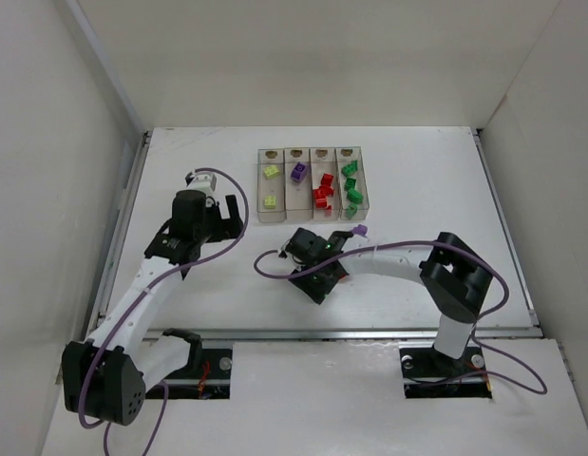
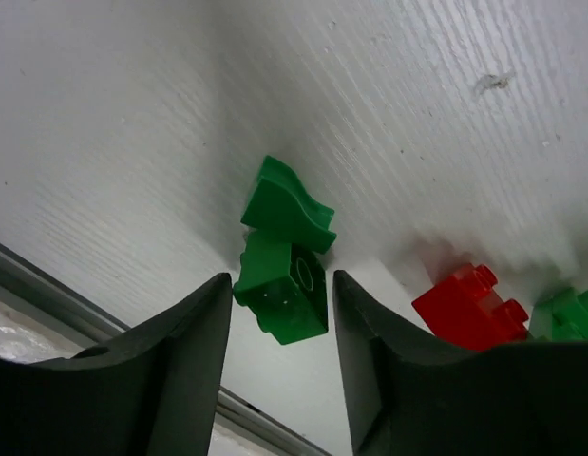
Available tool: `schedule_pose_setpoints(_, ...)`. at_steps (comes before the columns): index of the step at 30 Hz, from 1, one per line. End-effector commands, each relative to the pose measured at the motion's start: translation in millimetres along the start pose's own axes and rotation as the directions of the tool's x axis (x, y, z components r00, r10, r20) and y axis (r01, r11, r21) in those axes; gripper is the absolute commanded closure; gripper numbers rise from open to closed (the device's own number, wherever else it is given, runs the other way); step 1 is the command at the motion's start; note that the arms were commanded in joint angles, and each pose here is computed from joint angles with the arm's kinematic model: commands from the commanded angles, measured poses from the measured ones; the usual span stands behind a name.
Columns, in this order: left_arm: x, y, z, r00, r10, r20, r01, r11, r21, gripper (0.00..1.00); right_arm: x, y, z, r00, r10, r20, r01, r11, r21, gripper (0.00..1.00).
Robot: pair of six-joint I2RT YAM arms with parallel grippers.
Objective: Sort the legos into containers by color
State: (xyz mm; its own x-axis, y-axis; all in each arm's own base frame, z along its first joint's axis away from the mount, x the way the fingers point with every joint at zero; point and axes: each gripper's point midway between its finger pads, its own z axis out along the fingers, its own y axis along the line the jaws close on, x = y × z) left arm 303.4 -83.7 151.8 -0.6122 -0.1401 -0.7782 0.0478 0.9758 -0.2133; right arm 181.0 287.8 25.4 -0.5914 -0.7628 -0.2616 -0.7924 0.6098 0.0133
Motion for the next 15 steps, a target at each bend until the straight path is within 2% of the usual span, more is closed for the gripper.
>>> schedule_pose_setpoints(1, -6.2, 3.8, -2.9, 0.999, -0.029, 0.042, 0.029, 1.0, 0.001, 0.01, -12.5, -1.9, -11.6, 1.0, -0.019, 0.02, 0.018, 0.999, 0.027, 0.5)
schedule_pose_setpoints(3, -7.6, 1.8, -4.9, 0.998, -0.029, 0.048, 0.028, 1.0, 0.012, 0.01, -17.1, -1.5, -15.8, 0.999, -0.018, 0.044, 0.017, 1.0, 0.025, 0.63)
schedule_pose_setpoints(4, -8.1, 3.2, -4.9, 0.998, -0.035, 0.047, 0.034, 0.999, 0.014, 0.01, -18.4, 0.2, -18.6, 0.998, -0.018, 0.053, 0.017, 1.0, 0.015, 0.84)
schedule_pose_setpoints(5, -8.1, 3.2, -4.9, 0.998, -0.035, 0.047, 0.034, 0.999, 0.014, 0.01, -22.4, 2.7, -21.6, 0.997, -0.018, 0.073, 0.018, 1.0, 0.002, 0.94)
schedule_pose_setpoints(6, -8.1, 3.2, -4.9, 0.998, -0.035, 0.047, 0.034, 0.999, 0.014, 0.01, -28.3, 5.4, -28.0, 0.995, -0.017, 0.096, 0.018, 1.0, -0.013, 1.0)
schedule_pose_setpoints(11, -7.7, 1.6, -5.0, 0.998, -0.035, 0.044, 0.034, 0.999, 0.023, 0.01, -65.9, 17.1, -82.1, 0.961, -0.002, 0.276, 0.024, 0.997, -0.076, 1.0)
schedule_pose_setpoints(14, -8.5, 4.4, -4.9, 0.998, -0.04, 0.046, 0.039, 0.999, 0.016, 0.01, -100.9, -22.1, -117.9, 0.897, 0.122, 0.424, -0.119, 0.992, -0.034, 1.0)
schedule_pose_setpoints(15, -8.0, 2.6, -5.1, 0.998, -0.04, 0.043, 0.039, 0.999, 0.026, 0.01, -108.3, -57.0, -124.1, 0.867, 0.198, 0.457, -0.217, 0.976, -0.01, 1.0)
